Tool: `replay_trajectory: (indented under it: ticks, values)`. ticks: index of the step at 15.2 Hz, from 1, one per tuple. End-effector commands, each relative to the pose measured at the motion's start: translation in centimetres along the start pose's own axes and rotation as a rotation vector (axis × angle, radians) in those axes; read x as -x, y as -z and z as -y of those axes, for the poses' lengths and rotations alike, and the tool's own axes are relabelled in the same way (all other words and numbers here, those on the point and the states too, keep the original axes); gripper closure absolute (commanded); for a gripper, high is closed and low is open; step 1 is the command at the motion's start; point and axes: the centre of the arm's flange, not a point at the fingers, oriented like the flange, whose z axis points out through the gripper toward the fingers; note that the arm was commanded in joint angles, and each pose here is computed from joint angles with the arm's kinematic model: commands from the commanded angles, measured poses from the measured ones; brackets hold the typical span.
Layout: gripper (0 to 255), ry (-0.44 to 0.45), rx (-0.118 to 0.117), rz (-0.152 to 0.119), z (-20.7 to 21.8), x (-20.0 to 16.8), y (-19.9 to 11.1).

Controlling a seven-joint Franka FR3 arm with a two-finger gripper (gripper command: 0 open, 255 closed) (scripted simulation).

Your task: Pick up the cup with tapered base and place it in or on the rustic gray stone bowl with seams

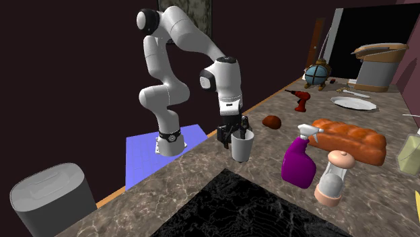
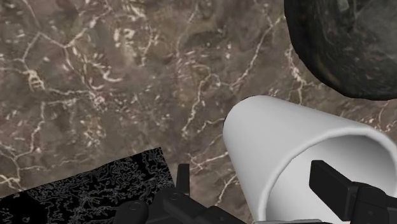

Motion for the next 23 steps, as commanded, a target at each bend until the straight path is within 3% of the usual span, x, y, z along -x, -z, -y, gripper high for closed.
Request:
replay_trajectory:
  ticks: [1,6,7,16,23]
  values:
    - [0,0.0,0.0,0.0,0.0,0.0,-0.1]
    - [0,0.0,0.0,0.0,0.0,0.0,-0.1]
    - [255,0.0,0.0,0.0,0.0,0.0,-0.1]
    - [255,0.0,0.0,0.0,0.0,0.0,-0.1]
    - [255,0.0,0.0,0.0,0.4,-0.4,3.6]
